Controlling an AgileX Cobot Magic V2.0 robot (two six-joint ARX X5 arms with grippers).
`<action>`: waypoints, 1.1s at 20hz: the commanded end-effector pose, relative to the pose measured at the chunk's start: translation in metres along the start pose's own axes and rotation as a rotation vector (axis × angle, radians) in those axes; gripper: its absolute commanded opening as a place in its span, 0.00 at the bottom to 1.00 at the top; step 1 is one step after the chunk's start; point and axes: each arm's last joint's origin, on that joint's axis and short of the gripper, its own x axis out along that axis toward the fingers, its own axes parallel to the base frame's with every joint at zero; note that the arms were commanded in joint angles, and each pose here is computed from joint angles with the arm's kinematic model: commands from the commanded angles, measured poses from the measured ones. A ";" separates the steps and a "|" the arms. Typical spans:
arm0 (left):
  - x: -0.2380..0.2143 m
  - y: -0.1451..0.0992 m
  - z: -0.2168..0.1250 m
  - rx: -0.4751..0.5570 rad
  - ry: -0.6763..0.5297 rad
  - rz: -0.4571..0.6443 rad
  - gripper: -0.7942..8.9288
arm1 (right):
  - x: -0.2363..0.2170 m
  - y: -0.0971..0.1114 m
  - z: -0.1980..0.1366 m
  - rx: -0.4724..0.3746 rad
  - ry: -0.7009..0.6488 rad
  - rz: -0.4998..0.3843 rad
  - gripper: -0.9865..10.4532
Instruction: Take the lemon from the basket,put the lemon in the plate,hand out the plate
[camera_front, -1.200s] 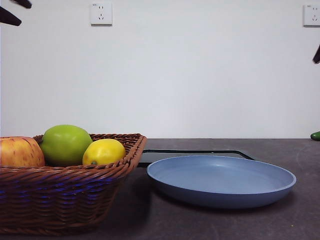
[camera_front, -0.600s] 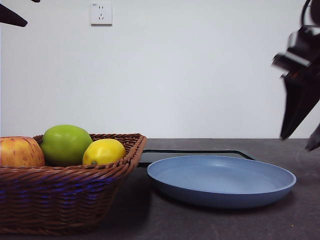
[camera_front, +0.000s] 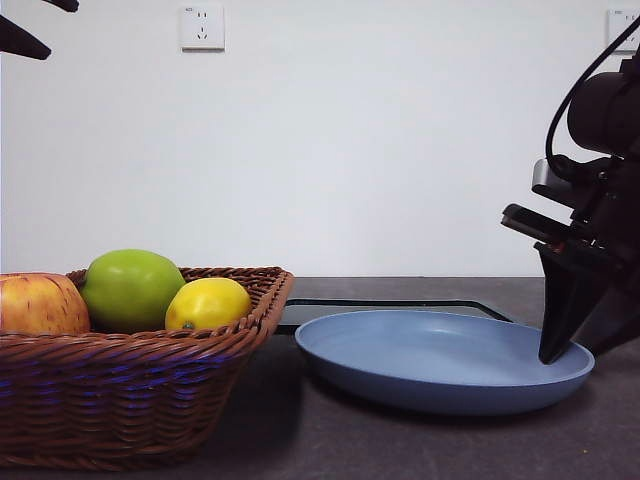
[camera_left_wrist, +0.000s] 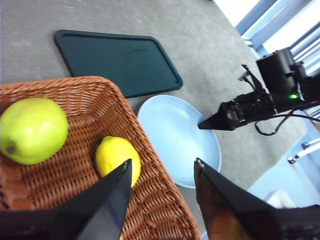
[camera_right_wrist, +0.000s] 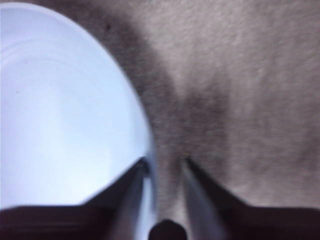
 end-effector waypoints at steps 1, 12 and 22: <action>0.001 -0.001 0.004 0.002 0.003 -0.001 0.31 | 0.004 0.000 0.001 0.006 0.010 -0.007 0.09; 0.056 0.002 -0.002 -0.009 0.188 0.117 0.39 | -0.069 0.021 -0.014 -0.012 -0.125 0.019 0.09; 0.138 -0.001 0.003 0.029 0.382 0.244 0.41 | -0.113 0.032 -0.036 -0.042 -0.220 0.037 0.09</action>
